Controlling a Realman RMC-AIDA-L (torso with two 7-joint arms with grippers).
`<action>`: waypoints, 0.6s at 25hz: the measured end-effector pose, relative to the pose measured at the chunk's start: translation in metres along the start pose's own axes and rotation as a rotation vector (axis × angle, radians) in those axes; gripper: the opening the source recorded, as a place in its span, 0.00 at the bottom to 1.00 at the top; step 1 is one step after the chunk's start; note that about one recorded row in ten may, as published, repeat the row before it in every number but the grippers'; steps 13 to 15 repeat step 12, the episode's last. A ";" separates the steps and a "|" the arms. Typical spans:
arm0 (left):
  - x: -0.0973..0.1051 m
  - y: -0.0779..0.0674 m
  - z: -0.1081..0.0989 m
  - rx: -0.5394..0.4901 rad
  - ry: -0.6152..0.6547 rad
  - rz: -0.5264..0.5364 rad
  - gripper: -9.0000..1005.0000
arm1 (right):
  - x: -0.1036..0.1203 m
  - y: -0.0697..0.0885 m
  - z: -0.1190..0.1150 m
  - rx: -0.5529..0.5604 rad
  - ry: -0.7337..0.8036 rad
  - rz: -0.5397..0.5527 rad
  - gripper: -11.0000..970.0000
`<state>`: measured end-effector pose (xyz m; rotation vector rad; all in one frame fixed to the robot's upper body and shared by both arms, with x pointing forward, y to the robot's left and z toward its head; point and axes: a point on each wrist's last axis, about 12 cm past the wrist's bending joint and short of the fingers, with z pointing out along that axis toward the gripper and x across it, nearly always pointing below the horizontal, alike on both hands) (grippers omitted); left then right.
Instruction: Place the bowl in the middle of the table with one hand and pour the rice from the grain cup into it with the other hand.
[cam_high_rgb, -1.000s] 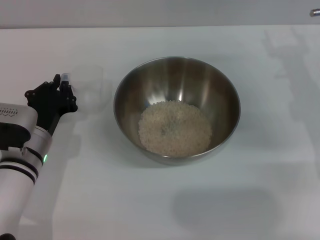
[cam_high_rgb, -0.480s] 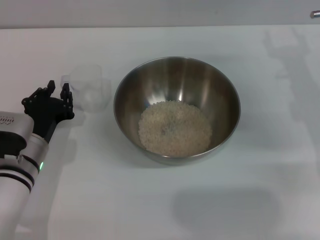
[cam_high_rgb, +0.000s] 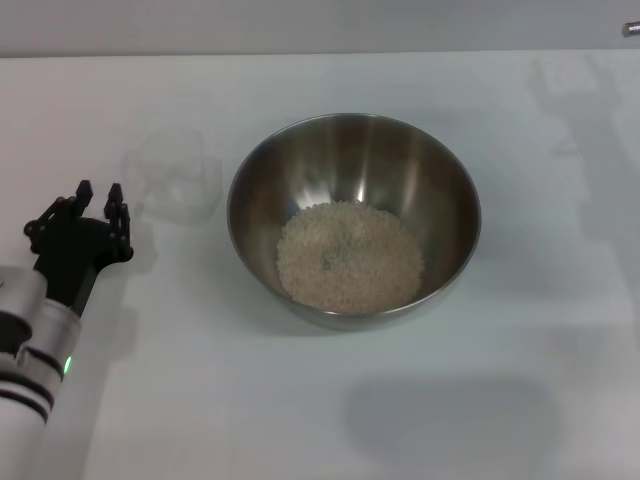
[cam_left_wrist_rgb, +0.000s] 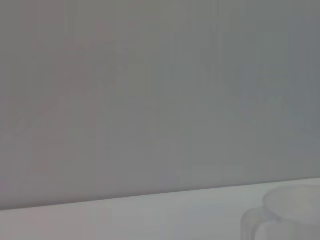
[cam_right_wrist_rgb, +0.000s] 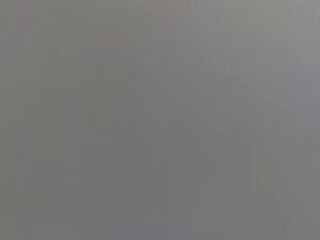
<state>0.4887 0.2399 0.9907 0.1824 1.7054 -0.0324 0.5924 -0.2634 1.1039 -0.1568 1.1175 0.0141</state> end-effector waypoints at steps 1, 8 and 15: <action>0.004 0.001 -0.012 -0.016 -0.013 -0.011 0.30 | 0.000 -0.001 0.000 0.003 0.000 0.000 0.78; 0.002 0.006 -0.048 -0.005 -0.166 -0.077 0.30 | 0.002 -0.008 -0.005 0.041 0.010 0.001 0.78; -0.004 0.010 -0.055 0.017 -0.250 -0.079 0.30 | 0.005 -0.009 -0.014 0.057 0.029 0.006 0.78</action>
